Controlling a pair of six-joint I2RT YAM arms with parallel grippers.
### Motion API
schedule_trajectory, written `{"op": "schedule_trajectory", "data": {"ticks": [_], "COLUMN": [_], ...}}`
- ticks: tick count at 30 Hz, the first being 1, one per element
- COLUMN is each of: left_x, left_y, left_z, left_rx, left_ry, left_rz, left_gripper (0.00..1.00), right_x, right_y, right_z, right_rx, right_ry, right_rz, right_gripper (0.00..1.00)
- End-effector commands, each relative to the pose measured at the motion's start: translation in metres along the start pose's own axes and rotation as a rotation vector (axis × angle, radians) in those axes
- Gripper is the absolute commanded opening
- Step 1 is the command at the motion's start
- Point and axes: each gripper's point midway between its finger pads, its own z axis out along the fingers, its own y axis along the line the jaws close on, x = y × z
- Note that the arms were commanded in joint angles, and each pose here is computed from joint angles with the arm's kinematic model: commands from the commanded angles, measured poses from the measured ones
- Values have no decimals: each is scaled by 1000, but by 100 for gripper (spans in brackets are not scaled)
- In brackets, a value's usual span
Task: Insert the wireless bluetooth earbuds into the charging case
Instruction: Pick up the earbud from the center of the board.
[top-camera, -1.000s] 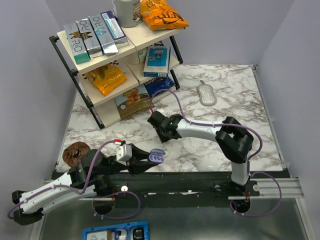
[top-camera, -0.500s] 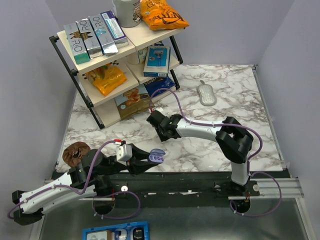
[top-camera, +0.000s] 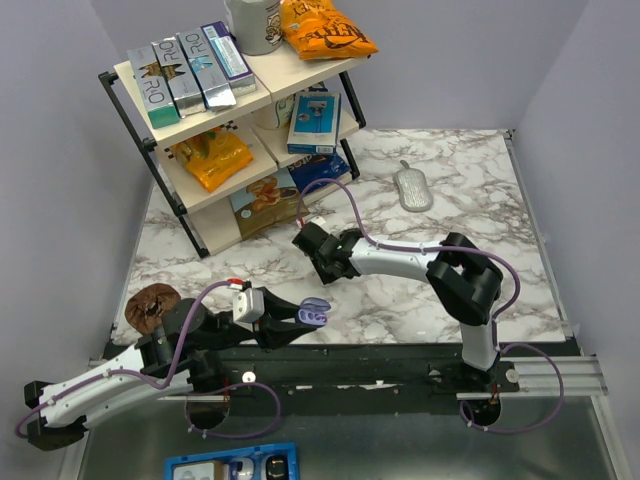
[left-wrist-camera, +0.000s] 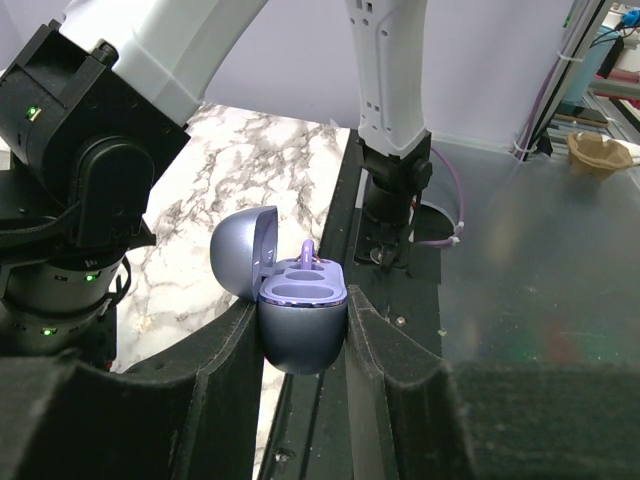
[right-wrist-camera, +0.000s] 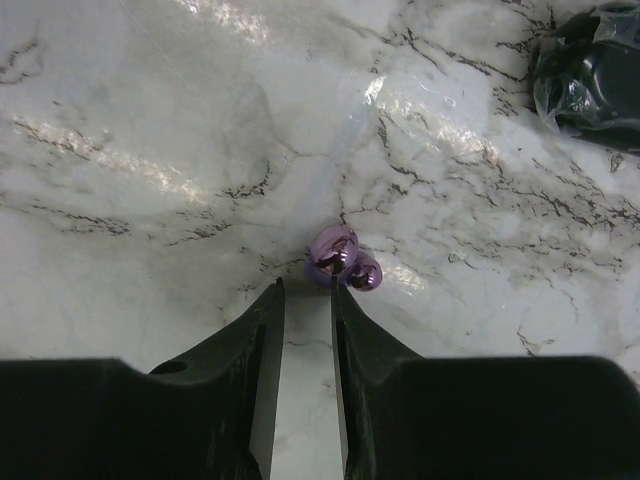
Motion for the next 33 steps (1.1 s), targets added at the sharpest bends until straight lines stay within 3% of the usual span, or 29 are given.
{"op": "schedule_trajectory", "data": {"ticks": [1, 7, 12, 24, 33], "left_x": [-2, -1, -1, -1, -3], "left_y": [2, 1, 1, 2, 3], "left_z": [0, 1, 1, 2, 1], "left_rx": [-9, -5, -5, -9, -17], "left_ry": [-15, -11, -10, -7, -13], "left_rz": [-1, -2, -4, -3, 1], "left_gripper": [0, 0, 0, 0, 0], "right_x": [11, 11, 8, -15, -27], "right_y": [-1, -3, -4, -11, -15], "right_z": [12, 14, 14, -16, -49], "right_rx": [24, 25, 28, 28, -13], "right_ry": [29, 24, 17, -58, -97], "right_rz": [-17, -20, -25, -3, -31], "right_gripper": [34, 32, 13, 1, 1]}}
